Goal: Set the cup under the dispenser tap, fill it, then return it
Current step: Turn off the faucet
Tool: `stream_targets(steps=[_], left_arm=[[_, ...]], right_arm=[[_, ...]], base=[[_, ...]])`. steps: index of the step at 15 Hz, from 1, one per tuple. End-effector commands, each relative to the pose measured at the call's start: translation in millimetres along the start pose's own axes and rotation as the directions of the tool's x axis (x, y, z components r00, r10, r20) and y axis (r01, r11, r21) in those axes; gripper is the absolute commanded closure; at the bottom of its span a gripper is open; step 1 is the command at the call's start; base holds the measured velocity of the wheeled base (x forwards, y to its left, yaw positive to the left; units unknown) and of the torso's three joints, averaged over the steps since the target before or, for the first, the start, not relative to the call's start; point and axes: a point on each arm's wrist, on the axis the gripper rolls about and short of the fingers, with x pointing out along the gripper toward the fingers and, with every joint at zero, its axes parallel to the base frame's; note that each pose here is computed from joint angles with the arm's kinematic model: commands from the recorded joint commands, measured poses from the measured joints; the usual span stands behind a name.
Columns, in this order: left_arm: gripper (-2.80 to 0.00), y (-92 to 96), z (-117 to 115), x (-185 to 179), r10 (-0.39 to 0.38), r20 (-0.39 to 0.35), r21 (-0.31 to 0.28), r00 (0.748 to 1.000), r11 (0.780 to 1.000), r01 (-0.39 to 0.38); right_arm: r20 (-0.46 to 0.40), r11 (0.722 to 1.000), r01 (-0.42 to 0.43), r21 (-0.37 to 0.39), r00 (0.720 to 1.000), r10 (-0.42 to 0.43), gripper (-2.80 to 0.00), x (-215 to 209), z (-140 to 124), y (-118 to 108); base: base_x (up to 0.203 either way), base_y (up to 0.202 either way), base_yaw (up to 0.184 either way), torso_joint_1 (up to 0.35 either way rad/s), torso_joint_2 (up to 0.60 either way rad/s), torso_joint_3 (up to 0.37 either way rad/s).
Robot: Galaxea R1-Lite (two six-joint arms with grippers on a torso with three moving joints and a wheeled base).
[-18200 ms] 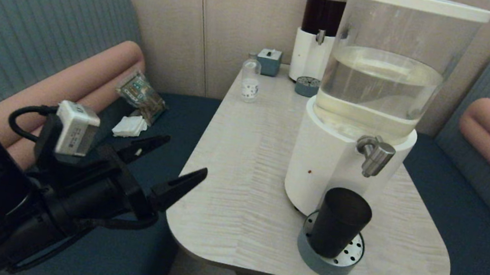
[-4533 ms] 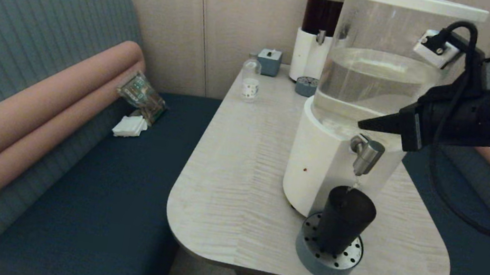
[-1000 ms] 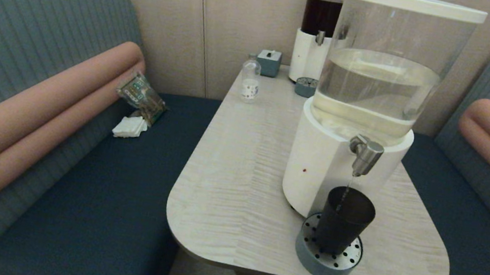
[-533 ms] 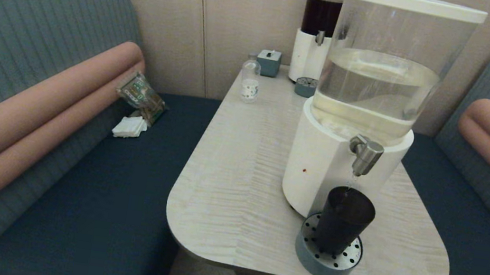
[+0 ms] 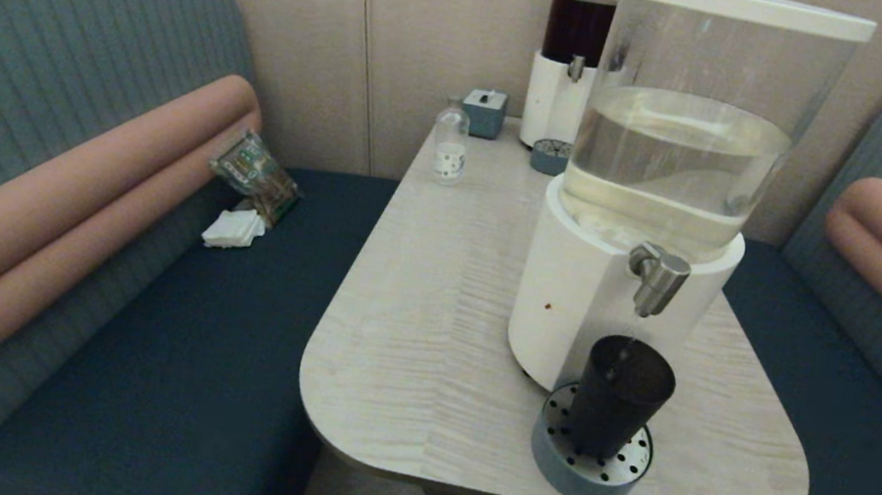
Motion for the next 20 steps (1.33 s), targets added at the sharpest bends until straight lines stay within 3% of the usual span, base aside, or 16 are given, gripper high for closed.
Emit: stream_targets(steps=[1, 3, 4, 5, 6, 7, 9, 10, 11, 12, 14, 16, 18, 20], left_arm=[[0.0, 44.6, -12, 77, -0.24, -0.207, -0.148, 0.948, 0.966, 0.212], [0.0, 47.9, -12, 111, -0.44, -0.262, -0.257, 0.859, 0.89, 0.377], [0.0, 39.3, -13, 122, -0.523, -0.267, -0.355, 0.809, 0.834, 0.422], [0.0, 34.3, -14, 130, -0.567, -0.258, -0.483, 0.782, 0.777, 0.404], [0.0, 33.0, -17, 140, -0.593, -0.233, -0.564, 0.77, 0.728, 0.39], [0.0, 34.6, -19, 152, -0.612, -0.177, -0.557, 0.771, 0.708, 0.434], [0.0, 42.5, -37, 183, -0.638, -0.091, -0.519, 0.765, 0.686, 0.51], [0.0, 45.6, -50, 196, -0.646, -0.087, -0.525, 0.759, 0.677, 0.516], [0.0, 46.9, -58, 203, -0.65, -0.098, -0.511, 0.753, 0.682, 0.523], [0.0, 48.0, -66, 211, -0.654, -0.11, -0.438, 0.748, 0.708, 0.554], [0.0, 44.6, -79, 222, -0.664, -0.156, -0.323, 0.731, 0.734, 0.597], [0.0, 33.3, -93, 231, -0.67, -0.201, -0.21, 0.715, 0.742, 0.636], [0.0, 20.5, -109, 244, -0.663, -0.226, -0.158, 0.714, 0.748, 0.644], [0.0, 17.7, -120, 253, -0.656, -0.244, -0.029, 0.714, 0.741, 0.67]], right_arm=[[-0.01, 1.0, -0.001, -0.001, 1.0, 0.001, 0.0, 1, -3, 0], [-0.01, 1.0, 0.0, -0.001, 1.0, 0.0, 0.0, 1, -3, 0], [-0.01, 1.0, 0.0, -0.001, 1.0, 0.0, 0.0, 1, -3, 0], [-0.01, 1.0, -0.001, -0.001, 1.0, 0.001, 0.0, 1, -3, 0], [-0.01, 1.0, 0.0, -0.001, 1.0, 0.0, 0.0, 1, -3, 0], [-0.01, 1.0, -0.001, -0.001, 1.0, 0.001, 0.0, 1, -3, 0], [-0.01, 1.0, -0.001, -0.001, 1.0, 0.001, 0.0, 1, -3, 0], [-0.01, 1.0, 0.0, -0.001, 1.0, 0.0, 0.0, 1, -3, 0], [-0.01, 1.0, -0.001, -0.001, 1.0, 0.001, 0.0, 1, -3, 0], [-0.01, 1.0, 0.0, -0.001, 1.0, 0.0, 0.0, 1, -3, 0], [-0.01, 1.0, -0.001, -0.001, 1.0, 0.001, 0.0, 1, -3, 0], [-0.01, 1.0, -0.001, -0.001, 1.0, 0.001, 0.0, 1, -3, 0], [-0.01, 1.0, -0.001, -0.001, 1.0, 0.001, 0.0, 1, -3, 0], [-0.01, 1.0, -0.001, -0.001, 1.0, 0.001, 0.0, 1, -3, 0]], base=[[0.0, 0.0, 0.0, 0.0, 0.0, 0.0], [0.0, 0.0, 0.0, 0.0, 0.0, 0.0], [0.0, 0.0, 0.0, 0.0, 0.0, 0.0], [0.0, 0.0, 0.0, 0.0, 0.0, 0.0], [0.0, 0.0, 0.0, 0.0, 0.0, 0.0], [0.0, 0.0, 0.0, 0.0, 0.0, 0.0], [0.0, 0.0, 0.0, 0.0, 0.0, 0.0], [0.0, 0.0, 0.0, 0.0, 0.0, 0.0], [0.0, 0.0, 0.0, 0.0, 0.0, 0.0], [0.0, 0.0, 0.0, 0.0, 0.0, 0.0], [0.0, 0.0, 0.0, 0.0, 0.0, 0.0], [0.0, 0.0, 0.0, 0.0, 0.0, 0.0], [0.0, 0.0, 0.0, 0.0, 0.0, 0.0], [0.0, 0.0, 0.0, 0.0, 0.0, 0.0]])
